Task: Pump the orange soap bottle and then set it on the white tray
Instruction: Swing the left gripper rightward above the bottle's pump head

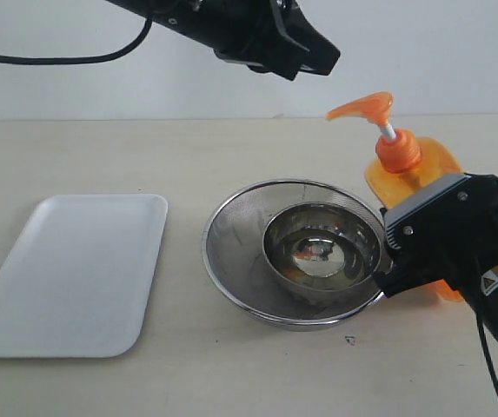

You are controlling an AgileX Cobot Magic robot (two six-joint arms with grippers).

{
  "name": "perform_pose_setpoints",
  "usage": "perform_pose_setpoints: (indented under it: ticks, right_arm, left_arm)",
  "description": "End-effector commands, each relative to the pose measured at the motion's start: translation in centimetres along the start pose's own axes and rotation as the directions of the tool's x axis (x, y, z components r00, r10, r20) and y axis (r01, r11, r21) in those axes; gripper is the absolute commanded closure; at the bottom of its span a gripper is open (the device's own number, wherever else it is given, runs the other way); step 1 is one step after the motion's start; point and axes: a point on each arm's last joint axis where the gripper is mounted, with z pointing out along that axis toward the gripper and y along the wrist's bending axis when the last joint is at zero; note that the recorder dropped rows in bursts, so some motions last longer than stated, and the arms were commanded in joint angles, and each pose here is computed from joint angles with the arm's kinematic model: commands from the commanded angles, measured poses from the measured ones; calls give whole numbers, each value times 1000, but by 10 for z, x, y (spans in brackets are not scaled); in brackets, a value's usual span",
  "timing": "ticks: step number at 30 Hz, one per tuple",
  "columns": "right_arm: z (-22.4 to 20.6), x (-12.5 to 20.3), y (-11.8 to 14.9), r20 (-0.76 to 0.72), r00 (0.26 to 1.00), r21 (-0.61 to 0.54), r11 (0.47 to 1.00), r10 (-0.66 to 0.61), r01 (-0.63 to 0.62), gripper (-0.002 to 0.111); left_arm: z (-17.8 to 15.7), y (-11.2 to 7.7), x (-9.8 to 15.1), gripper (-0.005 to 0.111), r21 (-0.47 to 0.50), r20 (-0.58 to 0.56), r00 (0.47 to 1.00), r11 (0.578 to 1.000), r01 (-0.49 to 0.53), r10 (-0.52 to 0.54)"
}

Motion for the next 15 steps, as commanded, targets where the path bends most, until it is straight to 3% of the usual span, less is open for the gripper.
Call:
perform_pose_setpoints:
  ticks: [1,7,15]
  right_arm:
    - [0,1,-4,-6,1000,37,999,-19,19,108]
    - [0,1,-5,-16,999,46,998,-47,48,108]
    - [0,1,-5,-20,997,49,996,-69,70,108]
  left_arm:
    - [-8,-10,-1,102,36,50,999,999,13,-15]
    - [-8,-15,1,102,81,36,999,997,14,-17]
    - [-9,-16,-5,102,101,99,994,994,39,-49]
